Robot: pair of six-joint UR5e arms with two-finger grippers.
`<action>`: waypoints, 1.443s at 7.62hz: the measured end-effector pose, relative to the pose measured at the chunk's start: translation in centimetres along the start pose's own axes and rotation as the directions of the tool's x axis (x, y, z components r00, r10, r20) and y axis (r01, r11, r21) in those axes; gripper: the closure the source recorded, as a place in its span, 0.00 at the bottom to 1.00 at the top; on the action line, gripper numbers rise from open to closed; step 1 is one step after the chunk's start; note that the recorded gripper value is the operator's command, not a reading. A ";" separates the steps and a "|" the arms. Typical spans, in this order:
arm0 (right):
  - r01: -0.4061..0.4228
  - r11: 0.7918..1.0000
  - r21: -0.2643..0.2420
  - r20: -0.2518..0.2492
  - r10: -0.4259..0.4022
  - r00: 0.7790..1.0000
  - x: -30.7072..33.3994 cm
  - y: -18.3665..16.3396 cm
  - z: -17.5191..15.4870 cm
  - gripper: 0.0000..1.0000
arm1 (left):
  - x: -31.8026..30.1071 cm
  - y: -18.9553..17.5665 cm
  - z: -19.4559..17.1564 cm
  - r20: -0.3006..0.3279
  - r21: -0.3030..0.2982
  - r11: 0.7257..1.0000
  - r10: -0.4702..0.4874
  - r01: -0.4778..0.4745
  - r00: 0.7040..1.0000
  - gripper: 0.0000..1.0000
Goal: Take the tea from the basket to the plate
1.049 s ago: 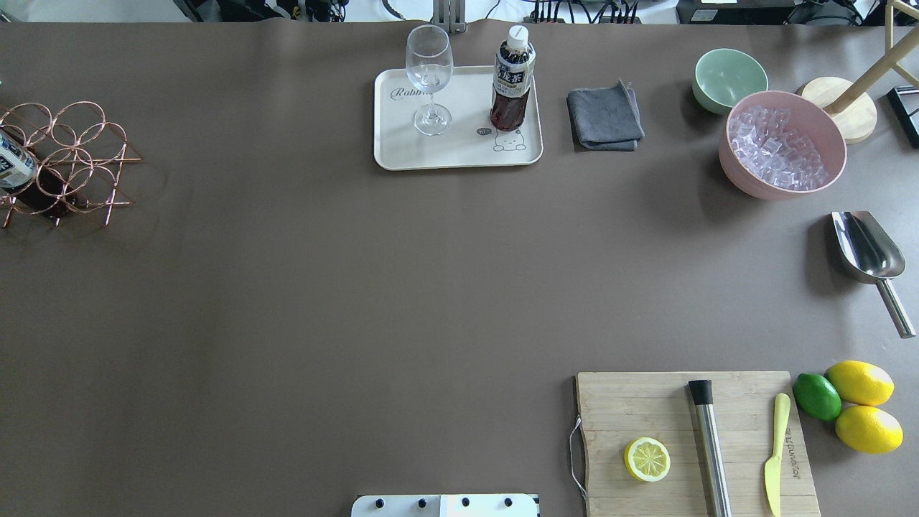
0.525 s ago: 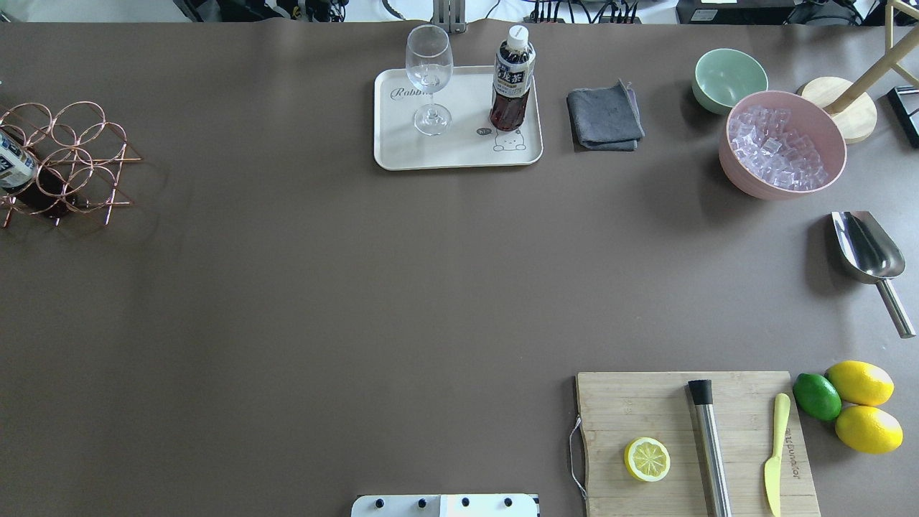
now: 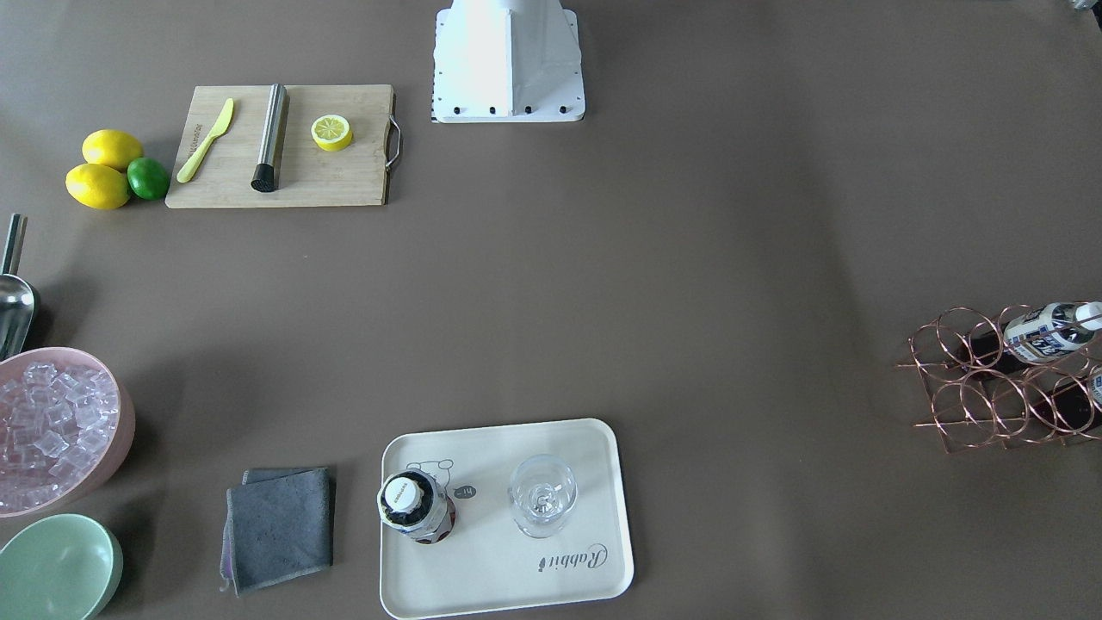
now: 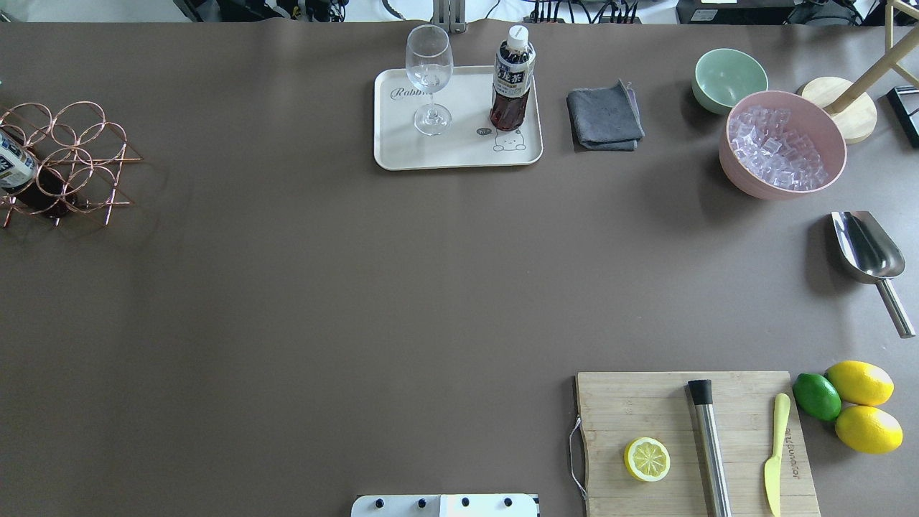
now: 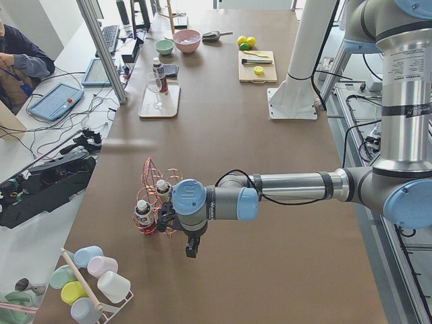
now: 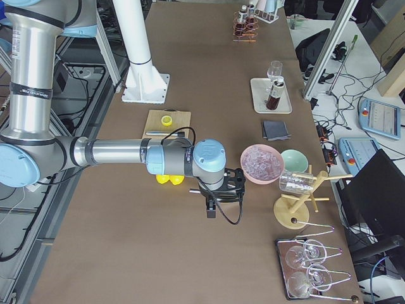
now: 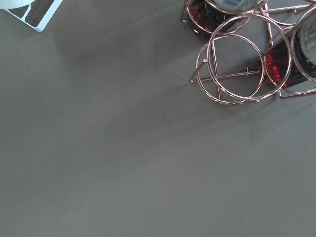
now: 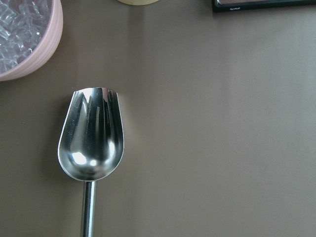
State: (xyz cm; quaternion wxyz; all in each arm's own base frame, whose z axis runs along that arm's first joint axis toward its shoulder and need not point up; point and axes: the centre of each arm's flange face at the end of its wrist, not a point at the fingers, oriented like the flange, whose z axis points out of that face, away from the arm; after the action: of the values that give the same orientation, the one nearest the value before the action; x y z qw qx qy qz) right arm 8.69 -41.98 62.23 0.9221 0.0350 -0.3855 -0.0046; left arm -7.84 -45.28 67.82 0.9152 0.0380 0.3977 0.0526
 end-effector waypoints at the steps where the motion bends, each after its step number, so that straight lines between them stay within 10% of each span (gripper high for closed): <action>1: 0.000 1.000 0.000 0.000 0.000 1.000 0.0 0.0 0.0 0.00 | 0.1 0.0 0.0 -0.001 0.001 1.000 0.003 -0.003 1.000 0.01; 11: 0.000 1.000 0.002 0.000 0.000 1.000 0.0 0.0 -0.1 0.00 | 0.2 0.0 0.1 -0.010 0.000 1.000 0.005 -0.005 1.000 0.01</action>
State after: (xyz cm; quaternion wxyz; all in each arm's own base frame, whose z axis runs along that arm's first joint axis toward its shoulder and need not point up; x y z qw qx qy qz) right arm 8.74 -41.97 62.18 0.9221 0.0357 -0.3854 -0.0043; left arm -7.67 -45.29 67.72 0.9130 0.0389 0.4024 0.0550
